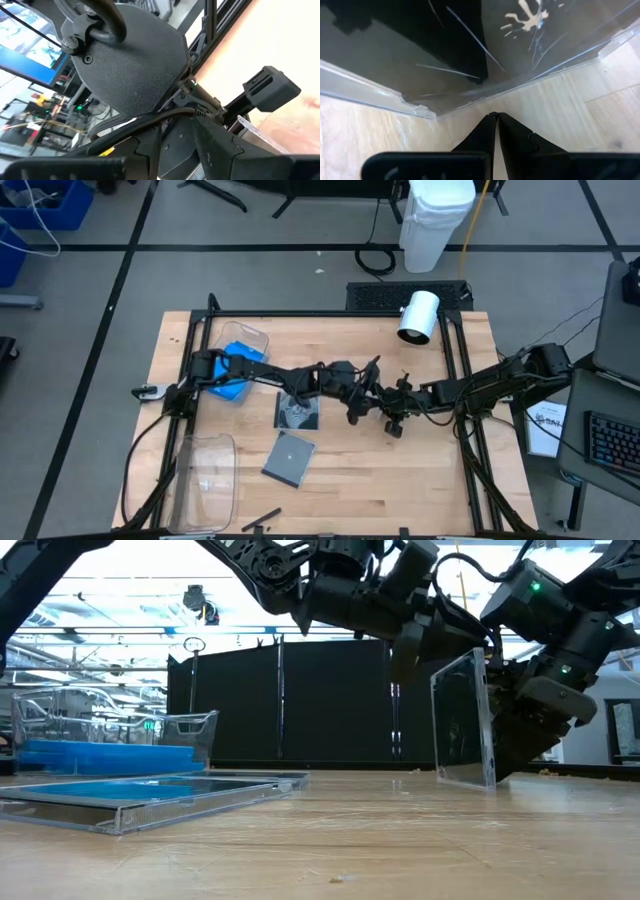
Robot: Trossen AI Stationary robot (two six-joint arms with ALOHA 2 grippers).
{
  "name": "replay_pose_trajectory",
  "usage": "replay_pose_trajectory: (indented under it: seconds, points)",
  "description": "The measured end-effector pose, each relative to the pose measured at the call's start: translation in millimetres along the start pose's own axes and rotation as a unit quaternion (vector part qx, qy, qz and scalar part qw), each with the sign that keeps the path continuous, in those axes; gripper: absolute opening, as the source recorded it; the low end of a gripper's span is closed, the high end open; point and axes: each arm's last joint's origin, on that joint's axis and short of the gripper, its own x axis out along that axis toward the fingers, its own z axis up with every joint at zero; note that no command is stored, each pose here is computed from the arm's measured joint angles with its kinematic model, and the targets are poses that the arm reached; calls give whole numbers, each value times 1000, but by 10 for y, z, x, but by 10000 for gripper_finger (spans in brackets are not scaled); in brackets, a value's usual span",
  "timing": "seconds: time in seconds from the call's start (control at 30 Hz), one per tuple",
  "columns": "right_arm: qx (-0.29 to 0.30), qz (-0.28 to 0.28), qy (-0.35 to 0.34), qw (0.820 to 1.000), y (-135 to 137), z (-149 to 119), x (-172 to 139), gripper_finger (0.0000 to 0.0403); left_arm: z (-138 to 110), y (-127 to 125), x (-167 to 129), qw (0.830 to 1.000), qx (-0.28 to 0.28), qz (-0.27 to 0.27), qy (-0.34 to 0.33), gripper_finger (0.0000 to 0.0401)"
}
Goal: Pick & place jewel cases by type
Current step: Put the top black CD case into the bottom transparent bin
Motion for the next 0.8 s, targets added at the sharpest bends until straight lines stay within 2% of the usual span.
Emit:
replay_pose_trajectory:
  seconds: [0.37,0.8]
  points:
    - [-2,-20,-12,1000,-10,10,-1,16,2,22,2,1000,-7,11,-9,122]
    - [-6,-22,-13,1000,-13,11,-2,16,0,24,0,1000,15,21,10,122]
